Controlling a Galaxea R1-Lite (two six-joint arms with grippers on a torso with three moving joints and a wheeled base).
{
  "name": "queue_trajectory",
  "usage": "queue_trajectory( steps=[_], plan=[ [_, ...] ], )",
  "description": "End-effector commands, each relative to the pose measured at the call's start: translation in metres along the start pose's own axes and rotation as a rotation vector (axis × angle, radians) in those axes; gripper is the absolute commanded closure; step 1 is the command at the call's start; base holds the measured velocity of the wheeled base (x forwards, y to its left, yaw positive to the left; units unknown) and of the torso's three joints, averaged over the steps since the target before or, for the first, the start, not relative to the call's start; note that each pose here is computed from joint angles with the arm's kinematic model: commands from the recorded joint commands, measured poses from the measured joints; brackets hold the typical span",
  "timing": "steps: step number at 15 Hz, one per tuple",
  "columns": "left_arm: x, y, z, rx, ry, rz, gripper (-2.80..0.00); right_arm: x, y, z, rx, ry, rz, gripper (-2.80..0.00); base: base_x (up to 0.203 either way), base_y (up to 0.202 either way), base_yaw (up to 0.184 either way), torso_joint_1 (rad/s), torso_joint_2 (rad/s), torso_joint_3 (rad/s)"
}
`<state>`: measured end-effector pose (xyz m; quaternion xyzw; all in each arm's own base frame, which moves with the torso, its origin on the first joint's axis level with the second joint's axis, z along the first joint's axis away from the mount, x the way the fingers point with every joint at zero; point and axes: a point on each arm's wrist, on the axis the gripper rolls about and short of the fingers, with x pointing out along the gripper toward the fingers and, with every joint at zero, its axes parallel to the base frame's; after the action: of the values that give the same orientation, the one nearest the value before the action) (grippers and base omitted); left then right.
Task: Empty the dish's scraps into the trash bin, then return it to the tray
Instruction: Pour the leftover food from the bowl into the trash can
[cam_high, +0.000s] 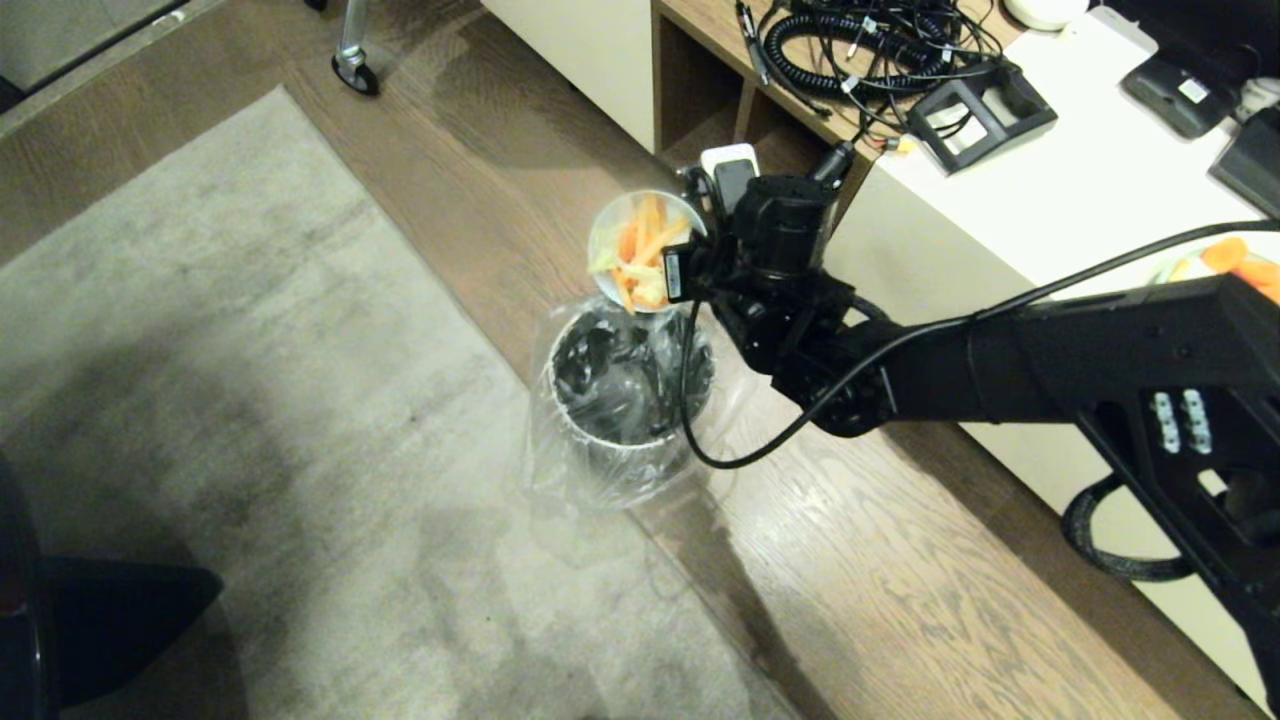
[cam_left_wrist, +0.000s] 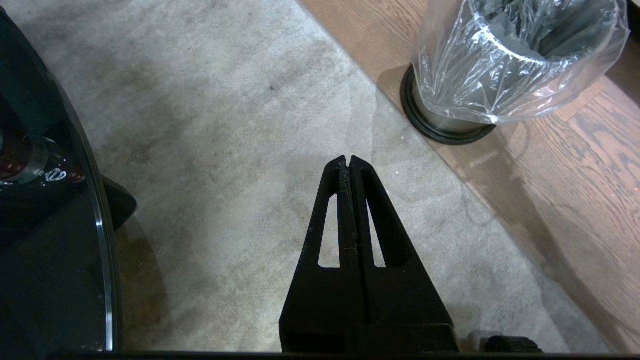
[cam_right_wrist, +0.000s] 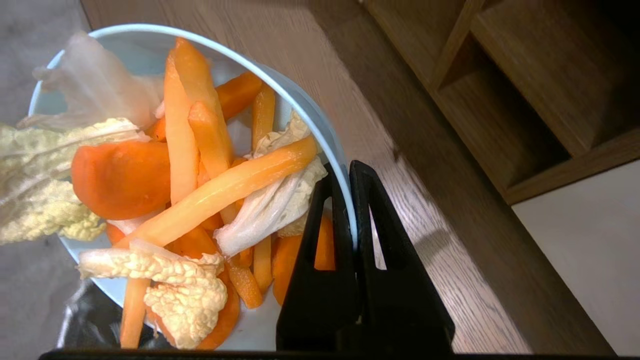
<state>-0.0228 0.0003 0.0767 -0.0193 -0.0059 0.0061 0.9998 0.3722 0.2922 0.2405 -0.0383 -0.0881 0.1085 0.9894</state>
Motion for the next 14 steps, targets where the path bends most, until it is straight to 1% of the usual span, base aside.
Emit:
queue_trajectory(
  steps=[1,3,7,10,12,14],
  plan=[
    [0.000,0.000,0.000,0.000,-0.001,0.001,0.00,-0.005,0.006,0.003,0.018,-0.037,0.008,0.00,0.000,0.000,0.000,0.000,0.00,0.000],
    [0.000,0.000,0.000,0.000,-0.001,0.001,0.00,-0.009,0.012,0.002,0.032,-0.064,0.016,0.00,0.000,0.000,0.000,0.000,0.00,0.000],
    [0.000,0.000,0.000,0.000,-0.001,0.001,0.00,-0.014,0.013,-0.010,0.022,-0.098,0.014,0.00,0.000,0.000,0.000,0.000,0.00,0.000],
    [0.000,0.000,0.000,-0.001,-0.001,0.001,0.00,-0.020,0.019,-0.017,0.029,-0.108,0.027,0.00,0.000,0.000,0.000,0.000,0.00,0.000],
    [0.000,0.000,0.000,0.000,-0.001,0.001,0.00,-0.020,0.021,-0.020,0.041,-0.134,0.025,0.00,0.000,0.000,0.000,0.000,0.00,0.000],
    [0.000,0.000,0.000,-0.001,-0.001,0.001,0.00,-0.019,0.023,-0.025,0.036,-0.169,0.020,0.00,0.000,0.000,0.000,0.000,0.00,0.000]
  ],
)
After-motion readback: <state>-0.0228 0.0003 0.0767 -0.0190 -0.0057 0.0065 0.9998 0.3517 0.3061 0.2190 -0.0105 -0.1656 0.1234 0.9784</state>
